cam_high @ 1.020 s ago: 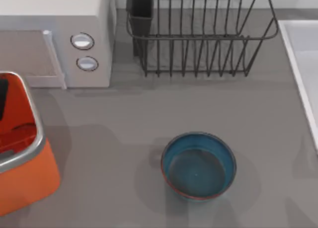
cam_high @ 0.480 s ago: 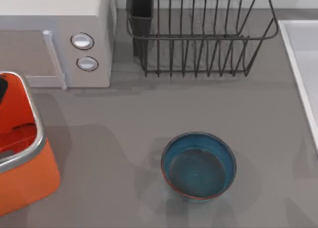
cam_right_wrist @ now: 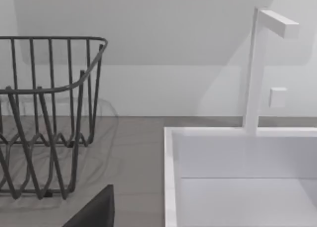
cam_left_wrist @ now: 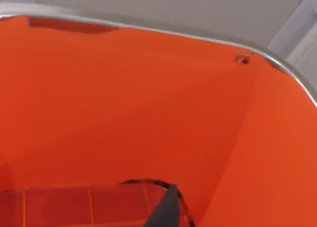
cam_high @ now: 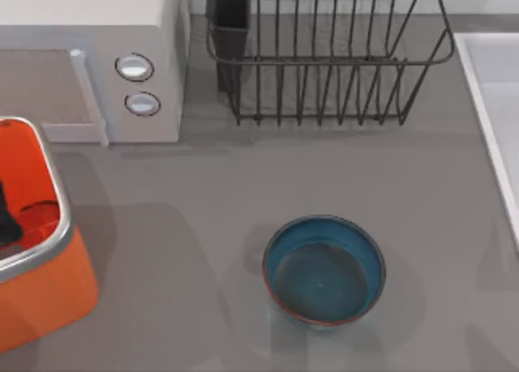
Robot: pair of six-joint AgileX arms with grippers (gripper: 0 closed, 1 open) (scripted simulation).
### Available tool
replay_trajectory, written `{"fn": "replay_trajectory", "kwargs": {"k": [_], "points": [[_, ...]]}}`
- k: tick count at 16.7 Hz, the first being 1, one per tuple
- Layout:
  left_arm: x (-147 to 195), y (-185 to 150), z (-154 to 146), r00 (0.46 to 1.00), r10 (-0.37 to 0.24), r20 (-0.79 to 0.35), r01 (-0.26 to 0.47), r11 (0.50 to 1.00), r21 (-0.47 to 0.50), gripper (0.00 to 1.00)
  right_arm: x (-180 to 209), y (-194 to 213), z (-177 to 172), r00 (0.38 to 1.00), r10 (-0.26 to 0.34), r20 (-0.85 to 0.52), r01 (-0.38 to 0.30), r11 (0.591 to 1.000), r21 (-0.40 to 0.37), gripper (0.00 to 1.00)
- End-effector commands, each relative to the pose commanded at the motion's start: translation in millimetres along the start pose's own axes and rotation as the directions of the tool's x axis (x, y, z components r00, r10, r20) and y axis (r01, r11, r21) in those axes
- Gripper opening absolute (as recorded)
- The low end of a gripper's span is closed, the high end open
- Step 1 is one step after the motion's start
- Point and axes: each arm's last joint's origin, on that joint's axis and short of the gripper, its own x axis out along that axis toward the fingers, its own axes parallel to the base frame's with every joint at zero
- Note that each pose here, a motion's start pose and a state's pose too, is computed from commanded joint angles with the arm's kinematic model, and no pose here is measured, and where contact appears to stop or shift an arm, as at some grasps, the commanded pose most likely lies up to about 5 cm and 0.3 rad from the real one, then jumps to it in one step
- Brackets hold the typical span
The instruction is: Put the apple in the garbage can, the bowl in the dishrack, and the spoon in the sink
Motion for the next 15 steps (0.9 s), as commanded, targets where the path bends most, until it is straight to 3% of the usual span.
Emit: {"fn": "replay_trajectory", "kwargs": {"k": [3,6,15], "points": [[-6,8,-20,0.975,-0.097,0.202,0.051,0.974,0.221,1.0,0,0,0,1.0,0.0,0.0,0.0,1.0,0.0,1.0],[-5,14,-34,0.931,-0.159,0.33,0.034,0.934,0.356,1.0,0,0,0,1.0,0.0,0.0,0.0,1.0,0.0,1.0],[-4,16,-39,0.909,-0.181,0.375,0.018,0.917,0.399,1.0,0,1,2,1.0,0.008,-0.009,-0.008,1.0,0.008,1.0]]}}
